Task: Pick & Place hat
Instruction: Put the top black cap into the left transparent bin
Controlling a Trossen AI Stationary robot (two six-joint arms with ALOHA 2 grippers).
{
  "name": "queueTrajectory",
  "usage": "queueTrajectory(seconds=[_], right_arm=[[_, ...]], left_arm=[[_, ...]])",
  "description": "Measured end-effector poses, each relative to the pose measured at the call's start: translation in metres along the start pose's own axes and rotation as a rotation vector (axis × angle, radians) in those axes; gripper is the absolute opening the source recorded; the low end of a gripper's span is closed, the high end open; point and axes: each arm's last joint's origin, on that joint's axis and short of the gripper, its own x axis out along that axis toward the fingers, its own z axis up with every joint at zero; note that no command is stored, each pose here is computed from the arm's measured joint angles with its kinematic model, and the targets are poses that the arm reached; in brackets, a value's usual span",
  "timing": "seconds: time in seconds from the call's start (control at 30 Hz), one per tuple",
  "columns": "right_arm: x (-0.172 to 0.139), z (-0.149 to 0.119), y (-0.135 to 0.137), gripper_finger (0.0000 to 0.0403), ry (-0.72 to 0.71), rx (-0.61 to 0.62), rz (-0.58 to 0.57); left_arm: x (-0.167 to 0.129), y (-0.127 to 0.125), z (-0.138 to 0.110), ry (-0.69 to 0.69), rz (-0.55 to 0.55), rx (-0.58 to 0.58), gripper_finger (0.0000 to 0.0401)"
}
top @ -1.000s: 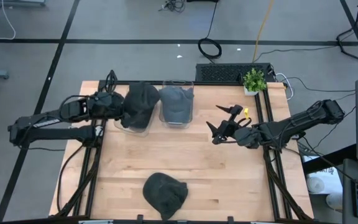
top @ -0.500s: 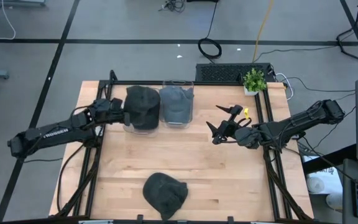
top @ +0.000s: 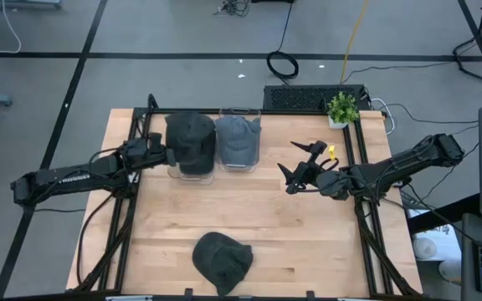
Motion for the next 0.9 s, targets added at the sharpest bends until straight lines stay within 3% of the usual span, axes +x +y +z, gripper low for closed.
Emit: queueTrajectory(seconds=[0.17, 0.6, 0.9], right_arm=[[0.000, 0.000, 0.000, 0.0380, 0.003, 0.007, 0.001], [0.000, -0.001, 0.000, 0.0380, 0.006, 0.005, 0.002], [0.000, 0.000, 0.000, 0.0380, 0.000, 0.023, 0.000]], left_arm=[[0.000, -0.004, -0.011, -0.026, -0.074, -0.020, 0.0009], [-0.007, -0.013, -0.035, -0.054, -0.082, -0.031, 0.0009], [0.002, -0.012, -0.052, -0.031, 0.015, -0.037, 0.0009]])
